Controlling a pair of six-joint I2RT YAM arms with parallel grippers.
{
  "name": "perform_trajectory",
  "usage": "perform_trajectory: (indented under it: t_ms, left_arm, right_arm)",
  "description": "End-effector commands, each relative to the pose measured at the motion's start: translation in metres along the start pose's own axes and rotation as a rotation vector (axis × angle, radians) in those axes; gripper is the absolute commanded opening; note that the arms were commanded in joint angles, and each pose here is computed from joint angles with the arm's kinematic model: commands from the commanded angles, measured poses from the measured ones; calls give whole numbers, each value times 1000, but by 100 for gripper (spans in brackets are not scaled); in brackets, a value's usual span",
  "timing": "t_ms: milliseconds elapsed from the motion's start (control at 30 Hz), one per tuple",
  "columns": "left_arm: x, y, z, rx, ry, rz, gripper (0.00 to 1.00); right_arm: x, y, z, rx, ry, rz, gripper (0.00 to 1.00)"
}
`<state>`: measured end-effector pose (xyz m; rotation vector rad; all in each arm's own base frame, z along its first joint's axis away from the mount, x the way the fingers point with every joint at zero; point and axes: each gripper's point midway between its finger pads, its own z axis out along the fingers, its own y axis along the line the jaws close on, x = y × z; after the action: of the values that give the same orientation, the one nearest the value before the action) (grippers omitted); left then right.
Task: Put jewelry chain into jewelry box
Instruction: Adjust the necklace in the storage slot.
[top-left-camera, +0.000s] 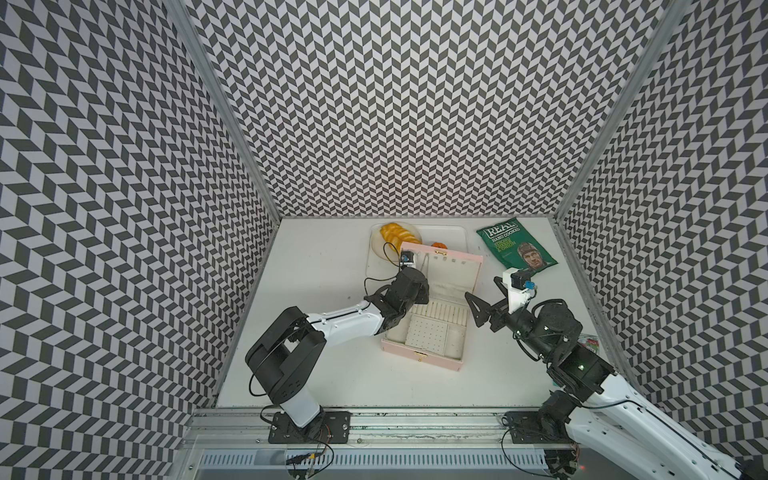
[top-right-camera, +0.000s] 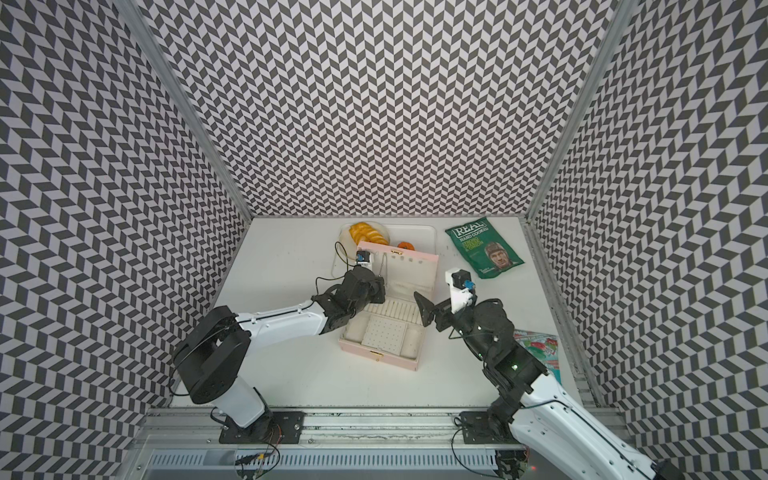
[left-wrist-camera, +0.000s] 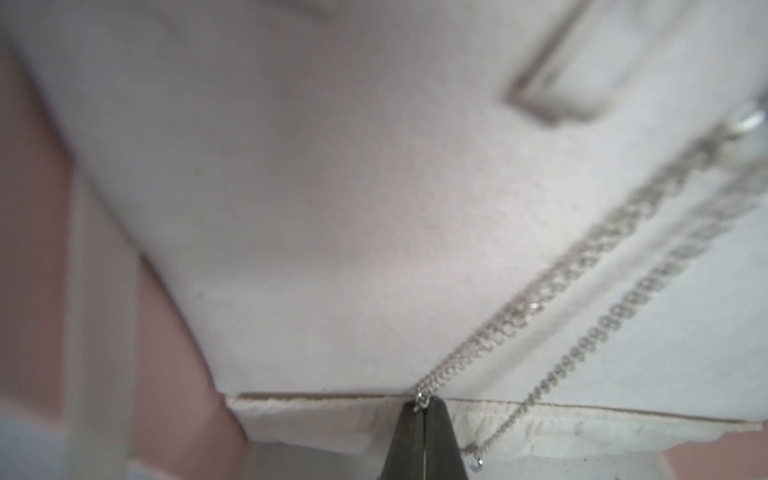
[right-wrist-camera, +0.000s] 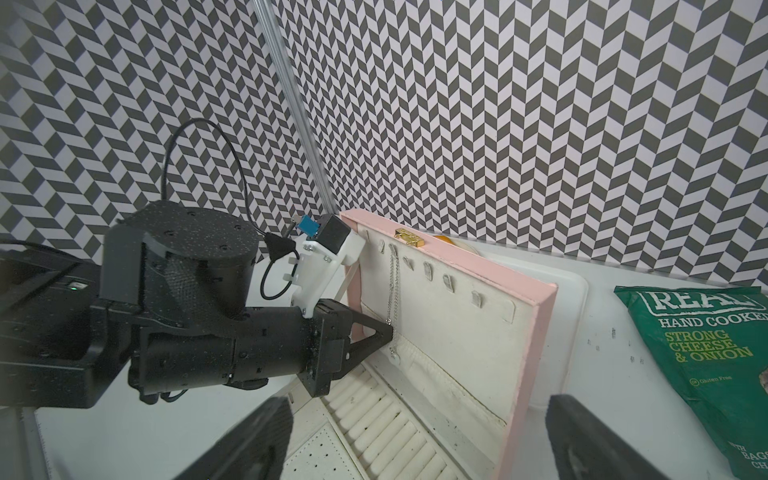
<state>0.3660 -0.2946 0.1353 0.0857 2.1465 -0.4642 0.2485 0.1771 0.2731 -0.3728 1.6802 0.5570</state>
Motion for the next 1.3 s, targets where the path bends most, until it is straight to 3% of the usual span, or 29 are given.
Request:
perform_trajectory:
  t_ms: [0, 400, 1033, 1267]
  left_arm:
    - [-17, -3, -2, -5, -40, -9, 0]
    - [-45, -9, -29, 34, -113, -25, 0]
    - [-34, -12, -8, 79, -76, -28, 0]
    - [-51, -19, -19, 112, -130, -51, 0]
  right_arm:
    - [-14, 4, -1, -20, -58, -2, 100]
    - [-13, 4, 0, -18, -56, 1, 100]
    - [-11, 4, 1, -21, -50, 1, 100]
    - [-10, 5, 2, -22, -46, 1, 100]
